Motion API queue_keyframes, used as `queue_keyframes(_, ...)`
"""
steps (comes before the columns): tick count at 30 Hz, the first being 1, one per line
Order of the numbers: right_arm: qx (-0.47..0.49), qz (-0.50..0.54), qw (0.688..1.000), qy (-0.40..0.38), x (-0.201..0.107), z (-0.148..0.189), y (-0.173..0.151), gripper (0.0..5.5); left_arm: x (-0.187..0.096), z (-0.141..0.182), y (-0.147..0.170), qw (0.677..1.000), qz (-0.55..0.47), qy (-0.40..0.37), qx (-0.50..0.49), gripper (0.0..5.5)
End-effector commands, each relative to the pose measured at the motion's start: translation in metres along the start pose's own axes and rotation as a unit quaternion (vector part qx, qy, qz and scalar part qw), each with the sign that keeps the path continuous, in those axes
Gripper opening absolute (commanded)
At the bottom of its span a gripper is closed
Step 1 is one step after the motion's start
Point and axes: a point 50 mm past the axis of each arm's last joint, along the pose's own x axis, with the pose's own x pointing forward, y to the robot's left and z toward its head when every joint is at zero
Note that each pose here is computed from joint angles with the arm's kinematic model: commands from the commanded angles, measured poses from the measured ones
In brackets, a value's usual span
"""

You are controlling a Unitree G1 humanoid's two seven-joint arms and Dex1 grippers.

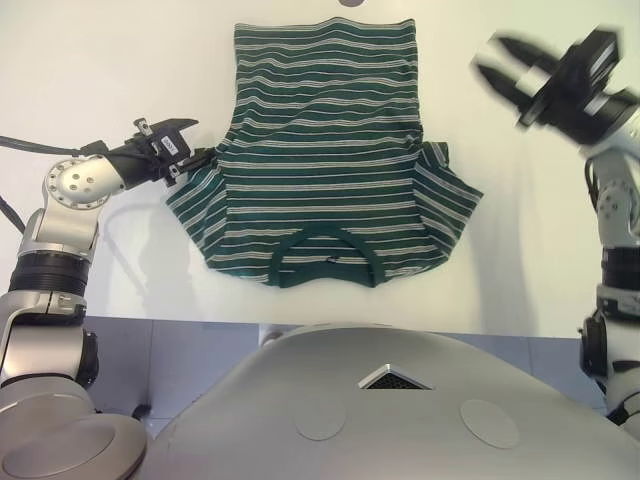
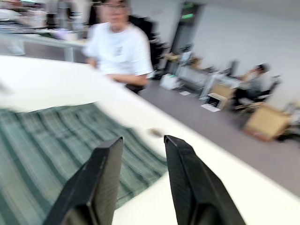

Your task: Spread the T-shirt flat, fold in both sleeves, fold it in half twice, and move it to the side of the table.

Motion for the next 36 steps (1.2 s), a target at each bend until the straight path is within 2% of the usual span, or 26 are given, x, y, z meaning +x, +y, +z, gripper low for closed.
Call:
queue_keyframes(1, 0.016, 0.088, 0.994, 0.067, 0.001, -0.020, 0.027, 1.63, 0.018, 0.018, -0.009, 0.999, -0.018, -0.044, -0.023, 2.39)
queue_keyframes(3, 0.007, 0.098, 0.987, 0.124, 0.001, -0.042, 0.035, 1.63, 0.020, 0.020, -0.009, 0.998, -0.018, -0.051, -0.030, 2.39)
queue_keyframes(6, -0.028, 0.071, 0.968, 0.240, -0.011, -0.086, 0.030, 1.63, 0.018, 0.014, -0.006, 0.999, -0.006, -0.036, -0.032, 2.39)
queue_keyframes(8, -0.032, 0.072, 0.961, 0.264, -0.019, -0.096, 0.028, 1.63, 0.018, 0.008, -0.005, 1.000, -0.004, -0.017, -0.025, 2.39)
queue_keyframes(12, -0.022, 0.115, 0.963, 0.244, -0.027, -0.086, 0.033, 1.63, 0.008, -0.003, -0.011, 1.000, -0.024, 0.008, -0.015, 2.39)
queue_keyframes(17, -0.013, 0.105, 0.975, 0.197, -0.032, -0.062, 0.029, 1.63, -0.012, 0.003, -0.022, 0.997, -0.059, -0.019, -0.042, 2.39)
queue_keyframes(20, -0.023, 0.032, 0.989, 0.142, -0.031, -0.038, 0.004, 1.63, -0.024, 0.019, -0.001, 0.995, -0.013, -0.062, -0.074, 2.39)
queue_keyframes(24, -0.005, 0.025, 0.996, 0.089, -0.033, -0.013, 0.002, 1.63, -0.040, 0.027, 0.028, 0.996, 0.044, -0.053, -0.057, 2.39)
queue_keyframes(26, -0.001, 0.024, 0.997, 0.080, -0.038, -0.004, 0.003, 1.63, -0.057, 0.040, 0.028, 0.998, 0.001, -0.060, -0.029, 2.39)
queue_keyframes(27, 0.000, 0.020, 0.997, 0.080, -0.042, -0.001, 0.003, 1.63, -0.070, 0.046, 0.023, 0.998, -0.047, -0.048, 0.001, 2.57)
queue_keyframes(31, 0.000, -0.008, 0.994, 0.106, -0.059, -0.001, 0.004, 1.63, -0.105, 0.047, 0.027, 0.971, -0.162, 0.079, 0.158, 3.28)
queue_keyframes(33, 0.004, -0.017, 0.993, 0.113, -0.063, -0.003, 0.008, 1.63, -0.108, 0.041, 0.035, 0.944, -0.157, 0.141, 0.253, 3.64)
queue_keyframes(36, 0.010, -0.027, 0.992, 0.124, -0.062, -0.011, 0.013, 1.63, -0.093, 0.023, 0.004, 0.920, -0.189, 0.142, 0.312, 3.64)
